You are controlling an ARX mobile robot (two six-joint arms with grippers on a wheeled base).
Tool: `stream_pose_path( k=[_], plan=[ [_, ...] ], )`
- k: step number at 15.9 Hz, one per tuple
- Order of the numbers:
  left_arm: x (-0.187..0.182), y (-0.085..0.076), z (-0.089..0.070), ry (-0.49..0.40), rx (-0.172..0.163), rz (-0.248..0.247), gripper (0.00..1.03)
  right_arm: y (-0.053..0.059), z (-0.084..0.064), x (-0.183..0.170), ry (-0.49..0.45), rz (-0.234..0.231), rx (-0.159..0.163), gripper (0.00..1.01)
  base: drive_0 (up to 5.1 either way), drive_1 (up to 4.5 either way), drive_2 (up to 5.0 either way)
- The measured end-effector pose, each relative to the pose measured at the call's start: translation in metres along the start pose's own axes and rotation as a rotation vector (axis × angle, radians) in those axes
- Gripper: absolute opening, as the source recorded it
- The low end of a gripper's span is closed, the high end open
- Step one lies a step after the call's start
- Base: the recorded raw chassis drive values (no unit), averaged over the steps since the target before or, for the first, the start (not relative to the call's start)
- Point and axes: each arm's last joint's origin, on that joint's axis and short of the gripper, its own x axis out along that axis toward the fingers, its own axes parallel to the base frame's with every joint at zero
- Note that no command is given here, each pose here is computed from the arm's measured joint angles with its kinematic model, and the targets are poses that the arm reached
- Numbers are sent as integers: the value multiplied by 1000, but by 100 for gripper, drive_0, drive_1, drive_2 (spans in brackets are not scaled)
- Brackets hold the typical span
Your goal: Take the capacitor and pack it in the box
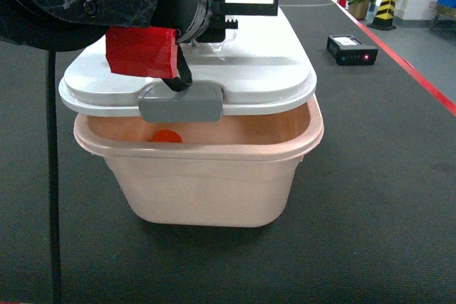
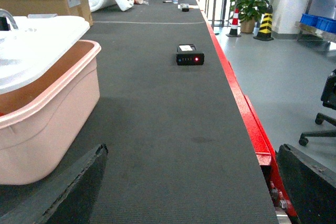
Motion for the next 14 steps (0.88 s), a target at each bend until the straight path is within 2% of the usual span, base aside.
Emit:
stream_pose_path(
  k=[7,14],
  plan=[
    [3,-2,-6,50,27,-53,2,0,0,0,0,0,0,98,0,0,0],
    [5,-4,-14,79,41,-67,2,0,0,0,0,0,0,98,0,0,0]
  ],
)
